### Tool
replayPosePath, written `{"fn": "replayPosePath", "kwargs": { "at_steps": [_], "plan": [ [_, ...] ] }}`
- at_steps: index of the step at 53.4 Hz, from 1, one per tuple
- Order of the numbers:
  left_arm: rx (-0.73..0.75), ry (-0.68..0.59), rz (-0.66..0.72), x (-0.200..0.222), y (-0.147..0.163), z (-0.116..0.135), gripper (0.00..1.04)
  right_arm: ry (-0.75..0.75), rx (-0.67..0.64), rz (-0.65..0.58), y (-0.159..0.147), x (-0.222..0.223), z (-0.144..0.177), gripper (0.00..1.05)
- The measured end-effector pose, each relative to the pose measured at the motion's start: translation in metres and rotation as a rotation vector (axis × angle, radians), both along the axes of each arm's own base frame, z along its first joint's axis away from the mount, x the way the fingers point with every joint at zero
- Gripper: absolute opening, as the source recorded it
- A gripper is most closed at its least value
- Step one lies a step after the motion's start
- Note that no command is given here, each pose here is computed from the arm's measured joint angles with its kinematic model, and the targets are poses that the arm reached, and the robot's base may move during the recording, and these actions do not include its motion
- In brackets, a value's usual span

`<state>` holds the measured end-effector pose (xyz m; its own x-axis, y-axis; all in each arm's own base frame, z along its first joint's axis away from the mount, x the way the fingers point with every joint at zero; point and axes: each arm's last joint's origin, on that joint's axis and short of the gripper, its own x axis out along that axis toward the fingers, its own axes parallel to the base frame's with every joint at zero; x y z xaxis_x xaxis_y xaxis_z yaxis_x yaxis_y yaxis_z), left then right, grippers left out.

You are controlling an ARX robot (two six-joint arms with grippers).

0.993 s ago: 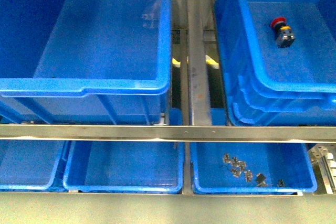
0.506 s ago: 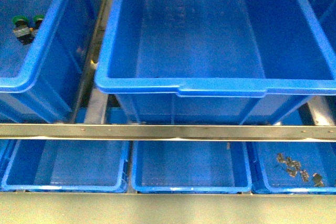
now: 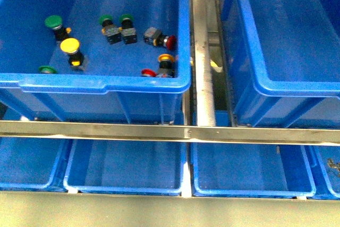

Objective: Pick red and yellow buttons and place in box

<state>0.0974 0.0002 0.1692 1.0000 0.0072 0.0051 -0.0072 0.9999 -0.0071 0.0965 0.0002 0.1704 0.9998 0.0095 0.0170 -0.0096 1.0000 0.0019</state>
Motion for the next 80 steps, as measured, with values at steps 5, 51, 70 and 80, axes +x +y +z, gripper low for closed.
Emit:
{"fn": "replayPosePath", "kwargs": {
  "at_steps": [5,51,70,80],
  "plan": [
    [0.000,0.000,-0.003,0.000,0.000,0.000,0.97,0.000,0.000,-0.006,0.000,0.000,0.000,0.98],
    [0.083,0.674,0.007,0.157,0.005,0.062,0.97,0.000,0.001,-0.010,0.000,0.000,0.000,0.98],
    [0.166,0.778,-0.095,0.244,-0.008,0.019,0.97,0.000,0.001,-0.010,0.000,0.000,0.000,0.98],
    [0.219,0.847,-0.125,0.286,-0.010,-0.018,0.97,0.000,0.001,-0.010,0.000,0.000,0.000,0.98]
  ]
}}
